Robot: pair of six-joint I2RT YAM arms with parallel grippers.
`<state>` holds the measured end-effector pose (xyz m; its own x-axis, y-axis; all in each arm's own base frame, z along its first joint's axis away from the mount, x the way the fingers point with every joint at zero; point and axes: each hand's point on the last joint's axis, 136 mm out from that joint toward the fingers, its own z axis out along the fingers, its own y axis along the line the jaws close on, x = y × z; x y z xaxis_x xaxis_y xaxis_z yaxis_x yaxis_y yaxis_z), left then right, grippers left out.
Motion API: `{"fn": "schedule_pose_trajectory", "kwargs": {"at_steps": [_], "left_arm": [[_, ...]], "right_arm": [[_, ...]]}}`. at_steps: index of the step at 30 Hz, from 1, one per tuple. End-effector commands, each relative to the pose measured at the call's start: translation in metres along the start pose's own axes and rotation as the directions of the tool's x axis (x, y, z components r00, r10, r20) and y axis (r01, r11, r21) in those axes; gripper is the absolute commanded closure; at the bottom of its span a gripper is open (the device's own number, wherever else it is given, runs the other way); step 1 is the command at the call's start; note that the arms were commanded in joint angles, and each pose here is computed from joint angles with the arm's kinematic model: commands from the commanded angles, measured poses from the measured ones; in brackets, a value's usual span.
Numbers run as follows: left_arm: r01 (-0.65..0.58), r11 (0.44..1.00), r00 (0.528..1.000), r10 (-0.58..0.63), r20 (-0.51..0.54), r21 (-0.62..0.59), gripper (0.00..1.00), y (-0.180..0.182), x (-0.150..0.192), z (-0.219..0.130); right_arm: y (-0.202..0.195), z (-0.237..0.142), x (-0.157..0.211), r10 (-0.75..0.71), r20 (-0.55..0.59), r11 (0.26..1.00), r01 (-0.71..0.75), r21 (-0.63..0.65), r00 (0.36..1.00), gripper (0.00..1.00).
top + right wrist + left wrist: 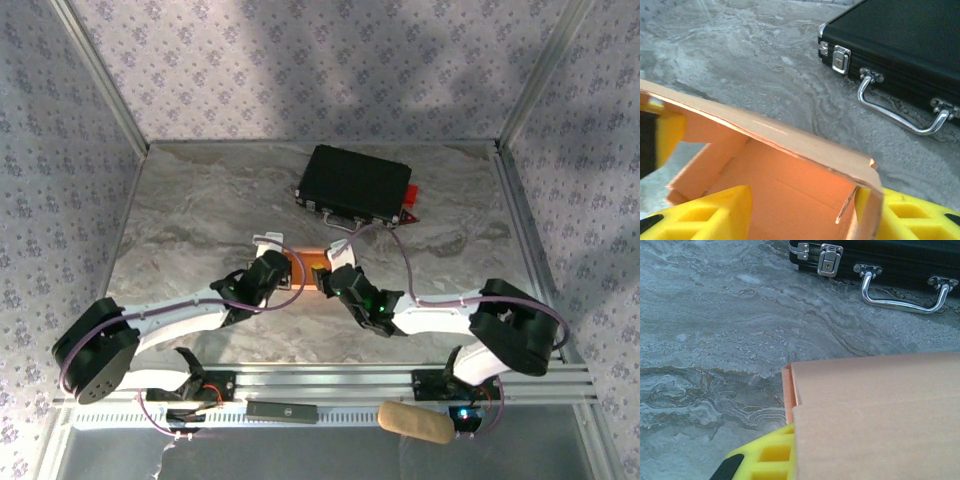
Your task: Fold the paper box
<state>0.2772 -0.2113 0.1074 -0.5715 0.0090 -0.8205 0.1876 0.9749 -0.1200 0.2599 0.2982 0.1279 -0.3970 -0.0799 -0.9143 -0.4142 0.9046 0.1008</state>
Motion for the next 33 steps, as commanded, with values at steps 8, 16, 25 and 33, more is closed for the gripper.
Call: {"fn": "schedule_pose_trajectory", "kwargs": {"at_steps": [8,16,25,33], "left_arm": [[0.008,0.999,0.999,-0.007,-0.034,0.041,0.96,-0.016,0.006,0.002],[0.014,1.0,0.999,-0.014,-0.043,0.008,0.96,-0.015,0.005,0.004],[0.037,0.998,0.998,-0.04,-0.039,-0.058,0.98,-0.007,0.007,0.005],[0.056,0.991,0.998,-0.054,0.023,-0.119,0.98,-0.011,0.003,0.002]], "right_arm": [[0.009,-0.03,0.009,0.231,-0.06,0.973,-0.232,-0.014,0.971,0.41],[0.003,-0.021,0.031,0.181,-0.123,0.983,-0.174,0.061,0.976,0.37],[0.019,-0.033,0.026,0.1,-0.137,0.994,-0.093,0.053,0.986,0.22],[0.024,-0.07,0.018,0.19,-0.106,0.982,-0.19,0.008,0.976,0.23]]}}
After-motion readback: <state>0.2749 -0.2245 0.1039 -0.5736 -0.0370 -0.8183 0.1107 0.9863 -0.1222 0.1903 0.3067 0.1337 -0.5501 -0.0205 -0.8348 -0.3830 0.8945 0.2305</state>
